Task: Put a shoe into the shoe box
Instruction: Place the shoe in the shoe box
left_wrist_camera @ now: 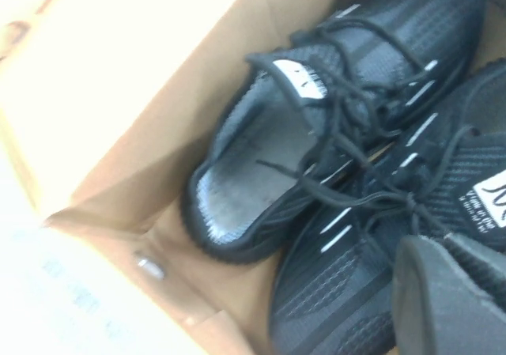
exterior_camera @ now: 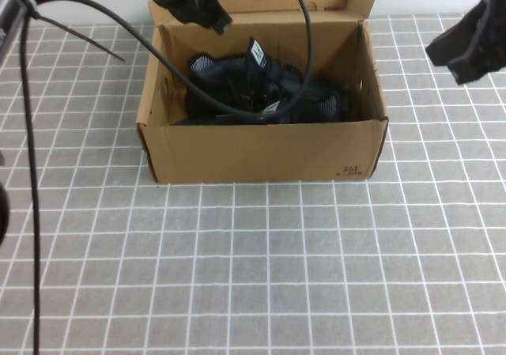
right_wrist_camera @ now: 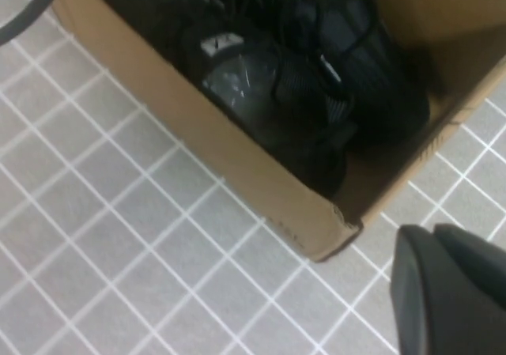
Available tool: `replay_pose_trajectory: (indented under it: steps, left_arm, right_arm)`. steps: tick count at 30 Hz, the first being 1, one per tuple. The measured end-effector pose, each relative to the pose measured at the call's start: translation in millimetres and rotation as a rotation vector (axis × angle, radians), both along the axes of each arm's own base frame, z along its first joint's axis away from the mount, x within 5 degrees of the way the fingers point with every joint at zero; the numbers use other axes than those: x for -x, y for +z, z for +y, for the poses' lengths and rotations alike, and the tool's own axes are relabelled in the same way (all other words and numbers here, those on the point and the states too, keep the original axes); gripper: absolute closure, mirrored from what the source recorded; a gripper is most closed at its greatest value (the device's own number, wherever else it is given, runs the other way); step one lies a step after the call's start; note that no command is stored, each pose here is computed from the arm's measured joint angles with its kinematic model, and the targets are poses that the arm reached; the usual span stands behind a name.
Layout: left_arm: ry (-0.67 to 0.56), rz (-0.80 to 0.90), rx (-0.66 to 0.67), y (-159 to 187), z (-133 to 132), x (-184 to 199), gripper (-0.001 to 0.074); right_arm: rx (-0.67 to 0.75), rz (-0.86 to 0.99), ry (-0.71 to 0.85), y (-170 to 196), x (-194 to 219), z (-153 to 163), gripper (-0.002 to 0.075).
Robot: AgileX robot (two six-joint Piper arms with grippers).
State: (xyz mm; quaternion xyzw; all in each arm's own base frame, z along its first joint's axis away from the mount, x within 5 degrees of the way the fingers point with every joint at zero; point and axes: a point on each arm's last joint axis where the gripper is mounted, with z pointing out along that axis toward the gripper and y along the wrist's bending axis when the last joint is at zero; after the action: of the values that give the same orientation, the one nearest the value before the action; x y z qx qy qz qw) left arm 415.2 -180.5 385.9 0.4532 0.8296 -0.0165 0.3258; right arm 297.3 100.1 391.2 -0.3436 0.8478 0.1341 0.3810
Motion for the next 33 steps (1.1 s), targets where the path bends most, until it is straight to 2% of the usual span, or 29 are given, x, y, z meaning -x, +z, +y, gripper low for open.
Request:
replay_pose_trajectory:
  steps: [7,13,18,25,33]
  left_arm:
    - [0.128,-0.078,0.026,41,17,21,0.0735]
    - [0.193,-0.201,0.102,99,39,65,0.0735]
    - [0.268,-0.303,0.151,140,60,103,0.0736]
    - [0.297,-0.369,0.218,167,75,137,0.0736]
    - [0.292,-0.401,0.269,179,94,189,0.0736]
  right_arm:
    - [-0.032,0.04,0.006,11,5,2,0.0742]
    - [-0.031,0.124,0.027,15,20,1,0.0742]
    - [-0.094,0.104,-0.052,36,43,-5,0.0742]
    - [-0.138,0.017,-0.153,71,102,-24,0.0742]
    - [-0.192,-0.032,-0.205,56,183,-44,0.0742]
